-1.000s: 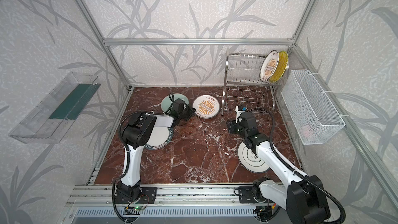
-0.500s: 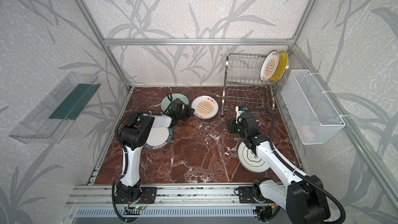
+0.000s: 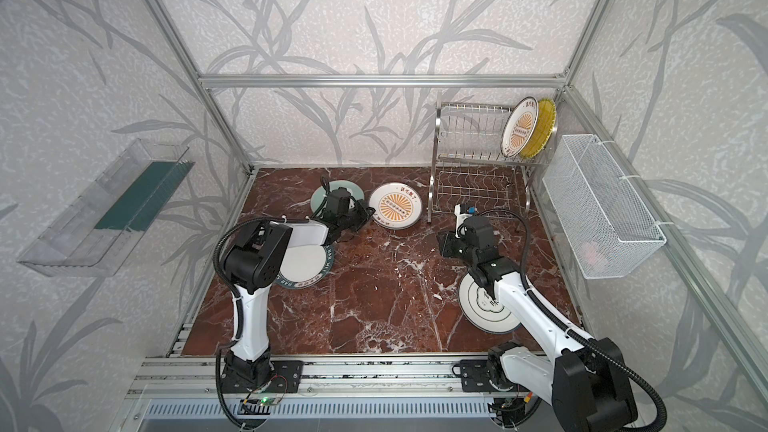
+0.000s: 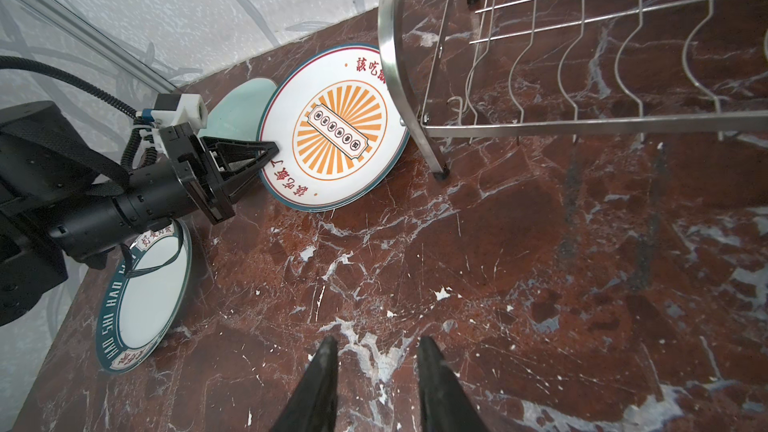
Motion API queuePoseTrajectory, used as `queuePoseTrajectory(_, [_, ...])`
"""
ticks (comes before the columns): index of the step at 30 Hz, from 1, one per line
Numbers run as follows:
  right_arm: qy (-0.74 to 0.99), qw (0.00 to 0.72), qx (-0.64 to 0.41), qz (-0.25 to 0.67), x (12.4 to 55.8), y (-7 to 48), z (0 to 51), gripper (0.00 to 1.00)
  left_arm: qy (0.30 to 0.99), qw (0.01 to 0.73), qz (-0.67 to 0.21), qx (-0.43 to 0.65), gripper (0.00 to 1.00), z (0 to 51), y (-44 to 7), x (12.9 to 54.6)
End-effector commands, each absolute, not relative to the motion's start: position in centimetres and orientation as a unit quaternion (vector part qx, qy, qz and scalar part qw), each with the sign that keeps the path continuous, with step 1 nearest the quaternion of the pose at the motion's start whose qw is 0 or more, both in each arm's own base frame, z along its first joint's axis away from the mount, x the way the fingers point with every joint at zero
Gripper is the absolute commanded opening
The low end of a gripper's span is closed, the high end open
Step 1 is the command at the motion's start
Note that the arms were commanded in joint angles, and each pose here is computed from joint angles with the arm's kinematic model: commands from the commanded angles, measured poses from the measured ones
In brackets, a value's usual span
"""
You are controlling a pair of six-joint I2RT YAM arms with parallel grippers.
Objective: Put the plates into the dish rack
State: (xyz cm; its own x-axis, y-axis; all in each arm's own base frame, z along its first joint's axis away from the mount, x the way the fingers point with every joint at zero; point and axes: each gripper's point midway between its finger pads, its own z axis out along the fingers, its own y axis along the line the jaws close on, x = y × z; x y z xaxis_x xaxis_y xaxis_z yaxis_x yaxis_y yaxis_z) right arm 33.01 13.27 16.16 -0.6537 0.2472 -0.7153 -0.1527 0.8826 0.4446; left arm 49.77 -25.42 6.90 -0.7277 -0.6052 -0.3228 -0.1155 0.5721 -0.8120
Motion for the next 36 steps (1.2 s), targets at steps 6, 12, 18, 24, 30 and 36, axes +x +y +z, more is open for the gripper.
queuePoseTrajectory(6, [0.873,0.419,0.030,0.249,33.1,13.4,16.6,0.33,0.805,0.337,-0.449,-0.193,0.00,12.8,-25.1,50.0])
queuePoseTrajectory(12, [0.872,0.418,0.032,0.251,33.1,13.5,16.4,0.33,0.807,0.336,-0.448,-0.187,0.00,13.6,-24.6,49.4])
queuePoseTrajectory(18, [0.873,0.414,0.029,0.257,33.2,13.8,16.3,0.33,0.804,0.332,-0.462,-0.174,0.00,14.4,-23.9,48.5])
queuePoseTrajectory(24, [0.871,0.413,0.027,0.263,33.3,14.2,16.2,0.33,0.804,0.326,-0.469,-0.164,0.00,14.9,-22.9,47.4])
queuePoseTrajectory(30, [0.870,0.412,0.026,0.270,33.3,14.5,16.3,0.33,0.799,0.324,-0.485,-0.146,0.00,15.9,-22.2,46.5])
queuePoseTrajectory(36, [0.867,0.409,0.023,0.284,33.5,15.0,16.7,0.34,0.812,0.314,-0.473,-0.131,0.00,15.9,-21.8,45.1])
